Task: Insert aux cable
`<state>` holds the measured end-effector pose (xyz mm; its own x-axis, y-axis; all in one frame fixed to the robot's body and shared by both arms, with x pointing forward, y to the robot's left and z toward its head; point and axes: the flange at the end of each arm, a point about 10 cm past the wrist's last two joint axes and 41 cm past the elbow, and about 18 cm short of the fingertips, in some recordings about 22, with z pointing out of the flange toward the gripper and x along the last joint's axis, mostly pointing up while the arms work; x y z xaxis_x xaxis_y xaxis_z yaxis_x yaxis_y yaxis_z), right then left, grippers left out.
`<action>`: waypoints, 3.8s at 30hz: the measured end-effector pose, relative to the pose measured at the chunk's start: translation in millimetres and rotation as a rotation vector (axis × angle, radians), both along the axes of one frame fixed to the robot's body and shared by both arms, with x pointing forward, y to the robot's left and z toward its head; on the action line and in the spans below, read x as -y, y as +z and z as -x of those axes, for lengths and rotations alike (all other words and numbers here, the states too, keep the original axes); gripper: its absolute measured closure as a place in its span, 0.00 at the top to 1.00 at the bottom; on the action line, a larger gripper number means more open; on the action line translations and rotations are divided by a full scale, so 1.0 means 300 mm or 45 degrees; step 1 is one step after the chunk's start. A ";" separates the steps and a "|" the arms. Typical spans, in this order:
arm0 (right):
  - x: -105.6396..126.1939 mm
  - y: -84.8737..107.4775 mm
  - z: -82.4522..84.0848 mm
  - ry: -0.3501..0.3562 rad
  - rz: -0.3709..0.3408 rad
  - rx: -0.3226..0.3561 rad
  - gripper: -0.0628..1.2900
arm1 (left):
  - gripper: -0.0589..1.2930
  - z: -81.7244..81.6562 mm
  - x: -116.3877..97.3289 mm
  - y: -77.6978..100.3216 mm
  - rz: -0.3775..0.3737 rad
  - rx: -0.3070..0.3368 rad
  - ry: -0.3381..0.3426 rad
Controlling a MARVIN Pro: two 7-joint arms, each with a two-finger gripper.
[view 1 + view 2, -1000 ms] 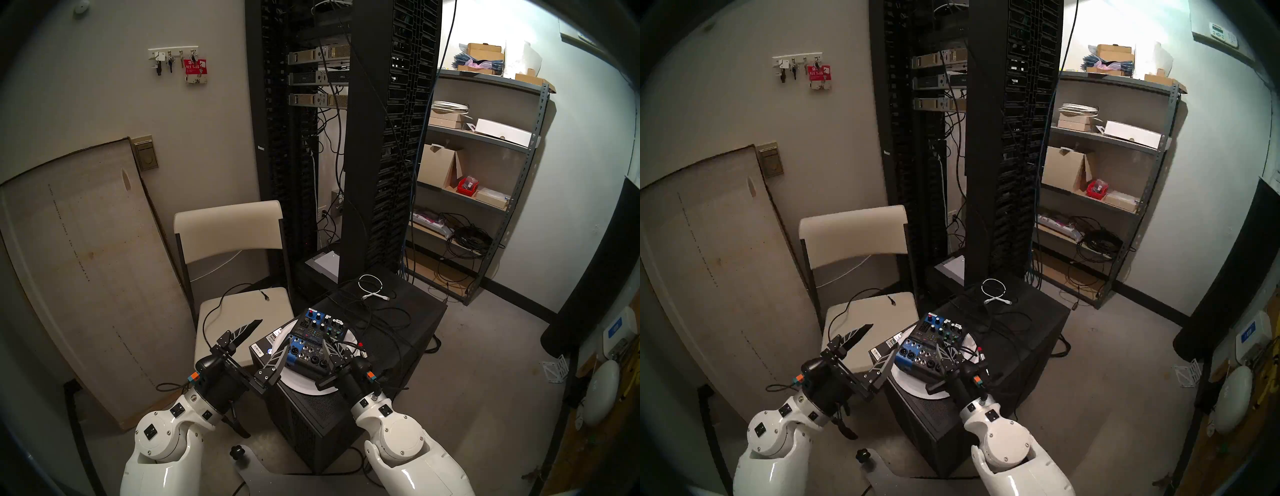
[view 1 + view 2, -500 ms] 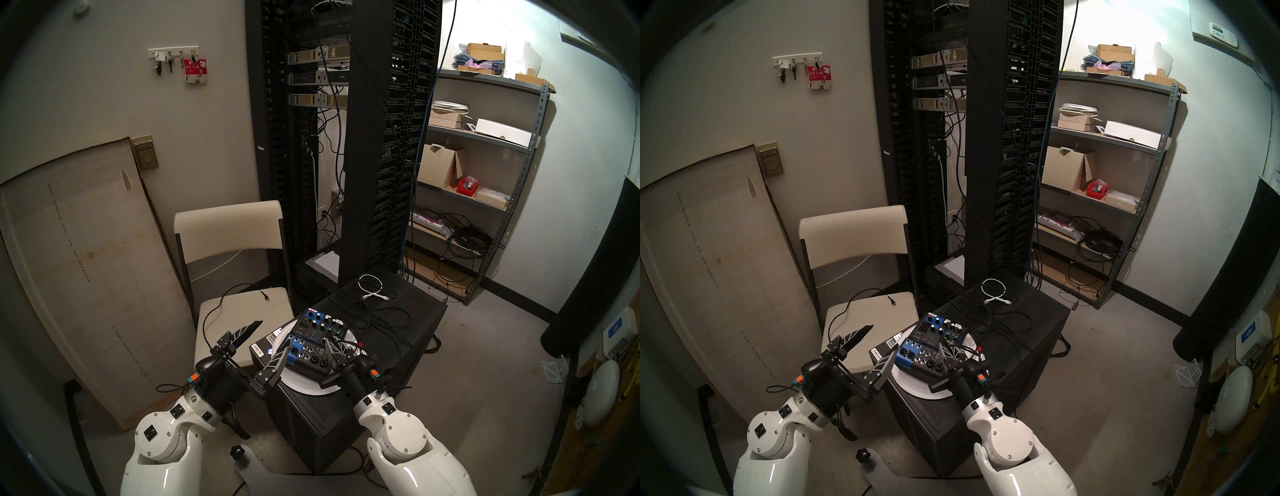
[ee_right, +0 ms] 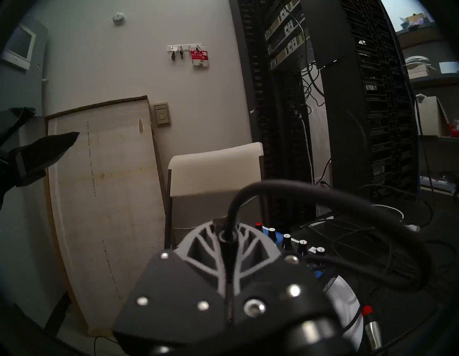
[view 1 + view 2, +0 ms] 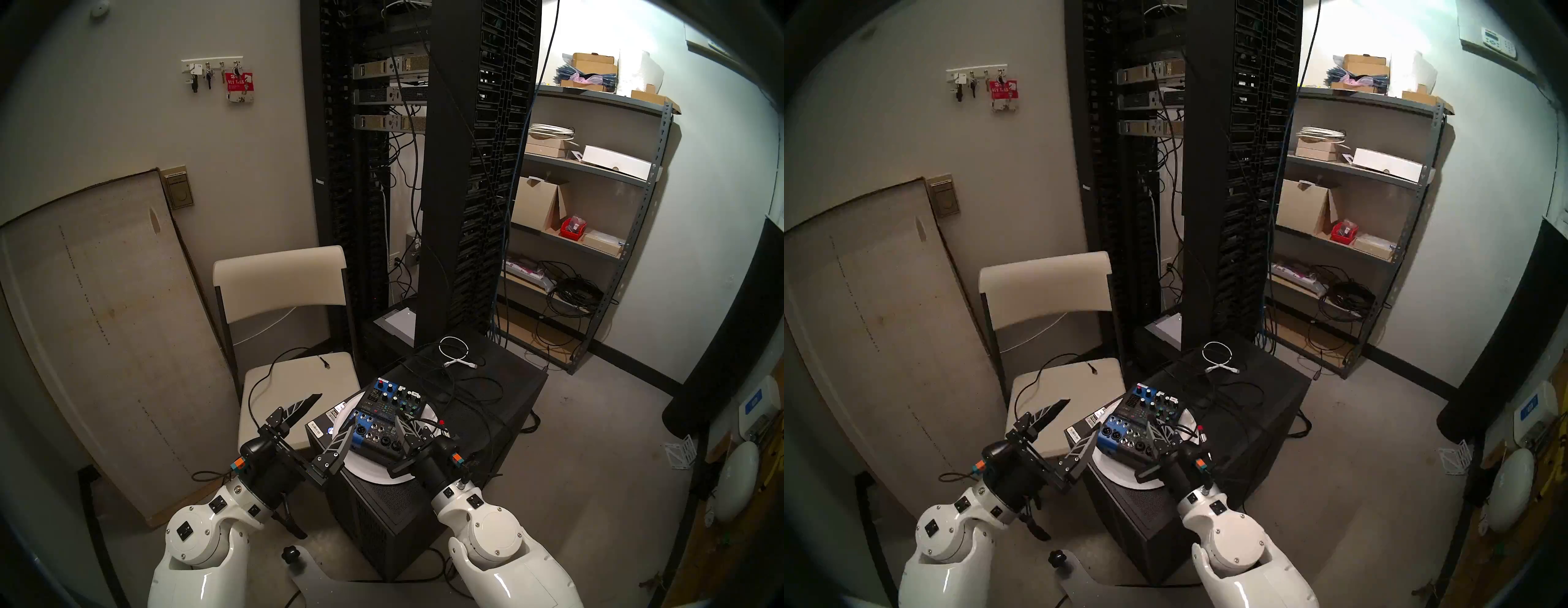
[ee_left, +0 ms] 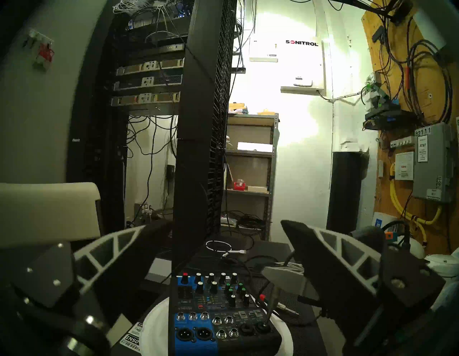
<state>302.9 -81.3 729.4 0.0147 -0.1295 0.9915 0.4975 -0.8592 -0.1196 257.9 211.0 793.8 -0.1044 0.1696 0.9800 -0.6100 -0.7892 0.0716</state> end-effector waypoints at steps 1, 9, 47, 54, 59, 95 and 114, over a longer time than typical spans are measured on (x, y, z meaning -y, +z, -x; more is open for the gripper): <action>0.000 -0.001 0.001 0.001 0.000 -0.001 0.05 | 0.95 0.000 0.000 0.000 0.000 0.000 0.000; 0.001 -0.005 0.001 -0.004 0.002 -0.002 0.05 | 0.95 -0.002 0.002 -0.001 -0.002 0.000 -0.001; 0.002 -0.005 -0.003 -0.012 -0.007 -0.006 0.05 | 0.95 -0.004 0.001 -0.002 -0.003 0.000 0.002; 0.003 -0.014 -0.001 -0.007 0.022 0.000 0.05 | 0.95 -0.004 0.001 -0.002 -0.004 0.000 0.002; -0.001 -0.021 0.003 0.004 0.044 0.012 0.05 | 0.95 -0.004 0.001 -0.003 -0.005 0.000 0.002; -0.026 -0.061 0.023 0.009 0.206 0.146 0.05 | 0.95 -0.003 -0.004 -0.003 -0.006 0.000 0.010; -0.022 -0.062 0.034 -0.015 0.187 0.114 0.05 | 0.95 -0.002 -0.007 -0.004 -0.007 0.002 0.012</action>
